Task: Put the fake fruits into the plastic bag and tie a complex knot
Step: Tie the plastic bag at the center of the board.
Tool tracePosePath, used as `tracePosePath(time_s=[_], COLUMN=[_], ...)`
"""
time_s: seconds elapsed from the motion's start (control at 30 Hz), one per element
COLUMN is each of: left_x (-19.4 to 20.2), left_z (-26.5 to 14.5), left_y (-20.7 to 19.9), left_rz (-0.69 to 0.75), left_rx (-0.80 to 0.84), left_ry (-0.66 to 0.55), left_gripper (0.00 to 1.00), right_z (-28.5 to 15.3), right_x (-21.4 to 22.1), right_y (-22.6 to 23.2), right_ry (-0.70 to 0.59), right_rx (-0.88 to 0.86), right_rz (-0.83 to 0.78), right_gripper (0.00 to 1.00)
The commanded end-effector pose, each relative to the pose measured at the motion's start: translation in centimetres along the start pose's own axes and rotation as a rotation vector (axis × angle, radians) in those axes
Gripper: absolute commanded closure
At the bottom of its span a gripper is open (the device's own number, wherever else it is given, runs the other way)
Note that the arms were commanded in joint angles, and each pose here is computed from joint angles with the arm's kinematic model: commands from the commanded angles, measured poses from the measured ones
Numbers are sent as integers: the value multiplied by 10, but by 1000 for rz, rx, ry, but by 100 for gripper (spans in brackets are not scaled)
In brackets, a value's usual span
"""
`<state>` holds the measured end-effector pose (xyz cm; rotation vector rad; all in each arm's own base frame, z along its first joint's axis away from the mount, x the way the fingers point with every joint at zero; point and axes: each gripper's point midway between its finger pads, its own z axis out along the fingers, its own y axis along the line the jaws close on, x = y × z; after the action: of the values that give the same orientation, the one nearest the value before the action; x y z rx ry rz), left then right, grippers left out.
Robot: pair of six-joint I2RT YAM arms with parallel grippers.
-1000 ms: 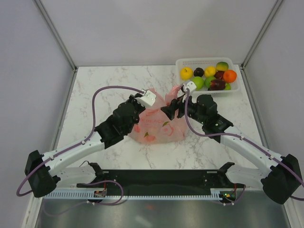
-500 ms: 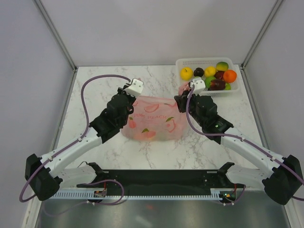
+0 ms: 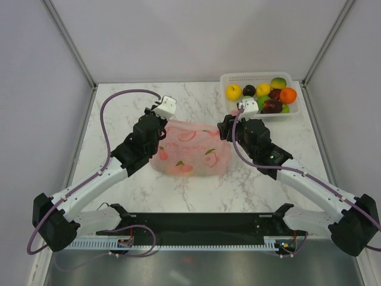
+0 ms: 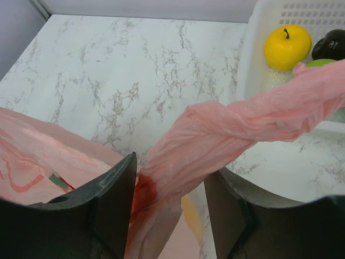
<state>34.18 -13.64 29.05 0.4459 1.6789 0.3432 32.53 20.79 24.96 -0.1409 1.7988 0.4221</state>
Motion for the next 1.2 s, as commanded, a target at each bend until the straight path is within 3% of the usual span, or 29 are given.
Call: tracePosePath(time_s=[0.0, 0.33, 0.4, 0.43, 0.5, 0.77, 0.83, 0.9, 1.0, 1.03, 1.13, 1.17], left_x=[-20, -23, -23, -23, -24, -27, -27, -28, -28, -29, -28, -29], left_z=[-4, -5, -6, -6, -7, -11, -11, -12, -13, -13, -13, -13], left_y=[15, 9, 8, 7, 8, 11, 10, 11, 11, 11, 10, 11], left_rz=[-86, -91, -91, -89, -91, -99, -98, -98, -98, -98, -96, -100], left_rx=[-37, -2, 2, 4, 6, 10, 15, 13, 14, 17, 20, 19], left_ry=[-40, -51, -54, -52, -56, -73, -73, -77, -80, -81, -80, -83], left_gripper=[98, 98, 98, 98, 98, 98, 98, 98, 98, 98, 98, 98], right_z=[5, -3, -4, -5, -2, 7, 7, 9, 10, 9, 5, 1], right_x=[-13, -25, -27, -30, -29, -19, -21, -17, -16, -15, -15, -20], right_y=[5, 39, 46, 48, 54, 72, 77, 78, 74, 72, 71, 70], right_ry=[-23, -52, -52, -58, -50, -15, -19, -10, -10, -10, -24, -38], right_rx=[24, -31, -47, -52, -63, -93, -97, -100, -77, -67, -71, -69], right_rz=[31, 58, 54, 49, 24, -152, -200, -258, -271, -262, -229, -215], right_gripper=[40, 35, 42, 54, 65, 67, 80, 83, 77, 58, 40, 38])
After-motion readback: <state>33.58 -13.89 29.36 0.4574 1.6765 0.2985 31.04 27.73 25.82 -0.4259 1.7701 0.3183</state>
